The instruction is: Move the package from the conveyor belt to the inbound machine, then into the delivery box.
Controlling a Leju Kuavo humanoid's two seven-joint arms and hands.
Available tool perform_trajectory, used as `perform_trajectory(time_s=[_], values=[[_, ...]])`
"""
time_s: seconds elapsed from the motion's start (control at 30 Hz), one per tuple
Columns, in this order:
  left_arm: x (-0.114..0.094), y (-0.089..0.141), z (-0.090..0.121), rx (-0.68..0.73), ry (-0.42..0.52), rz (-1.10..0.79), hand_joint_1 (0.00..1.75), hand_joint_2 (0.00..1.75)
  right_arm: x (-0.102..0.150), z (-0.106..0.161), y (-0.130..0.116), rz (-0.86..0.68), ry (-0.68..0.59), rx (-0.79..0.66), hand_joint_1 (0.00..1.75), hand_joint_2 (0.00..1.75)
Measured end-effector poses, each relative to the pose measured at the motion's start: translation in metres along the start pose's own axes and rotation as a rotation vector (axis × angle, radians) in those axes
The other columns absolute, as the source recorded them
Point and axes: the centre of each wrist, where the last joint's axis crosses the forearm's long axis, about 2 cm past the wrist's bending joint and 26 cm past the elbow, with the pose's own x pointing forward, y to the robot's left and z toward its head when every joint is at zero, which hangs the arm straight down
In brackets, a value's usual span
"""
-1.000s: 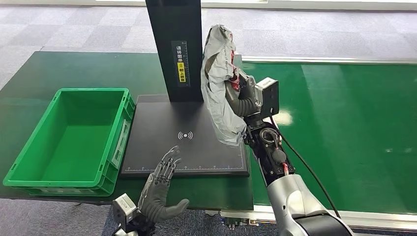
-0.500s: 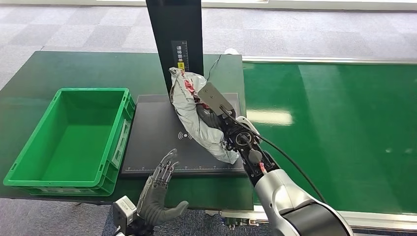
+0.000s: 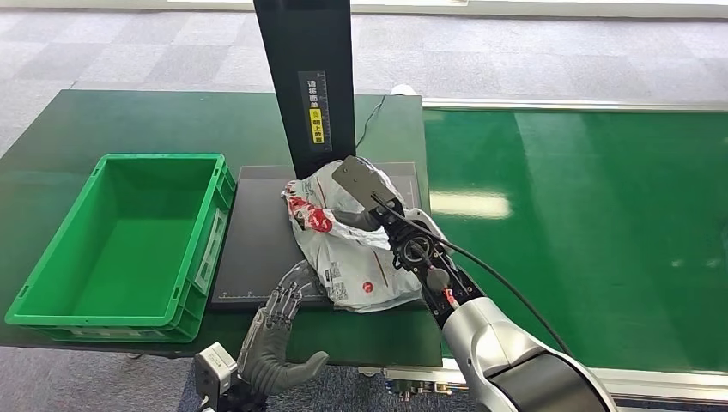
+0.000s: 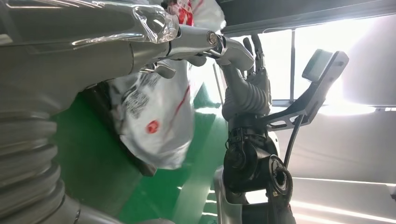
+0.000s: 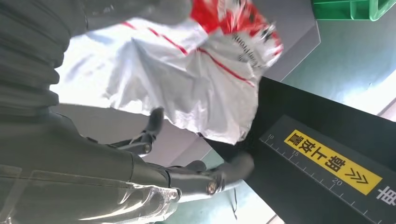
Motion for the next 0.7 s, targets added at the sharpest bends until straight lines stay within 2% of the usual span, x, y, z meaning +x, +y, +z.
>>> perform_trajectory(time_s=[0.1, 0.27, 0.6, 0.7], values=[[0.0, 0.0, 0.0, 0.0, 0.0, 0.0, 0.0, 1.75, -0.0006, 0.0002, 0.0, -0.011, -0.034, -0.008, 0.0, 1.75], [0.0002, 0.0002, -0.0008, 0.004, -0.003, 0.006, 0.0, 1.75, 0.0002, 0.0005, -0.0037, -0.121, -0.25, -0.069, 0.0, 1.75], [0.0002, 0.0003, -0.0012, 0.005, -0.004, 0.006, 0.0, 1.75, -0.0003, 0.0012, -0.0067, -0.156, -0.272, -0.097, 0.0, 1.75], [0.0002, 0.0003, -0.0013, 0.005, -0.007, 0.005, 0.0, 1.75, -0.0008, 0.0016, -0.0067, -0.189, -0.322, -0.106, 0.0, 1.75]])
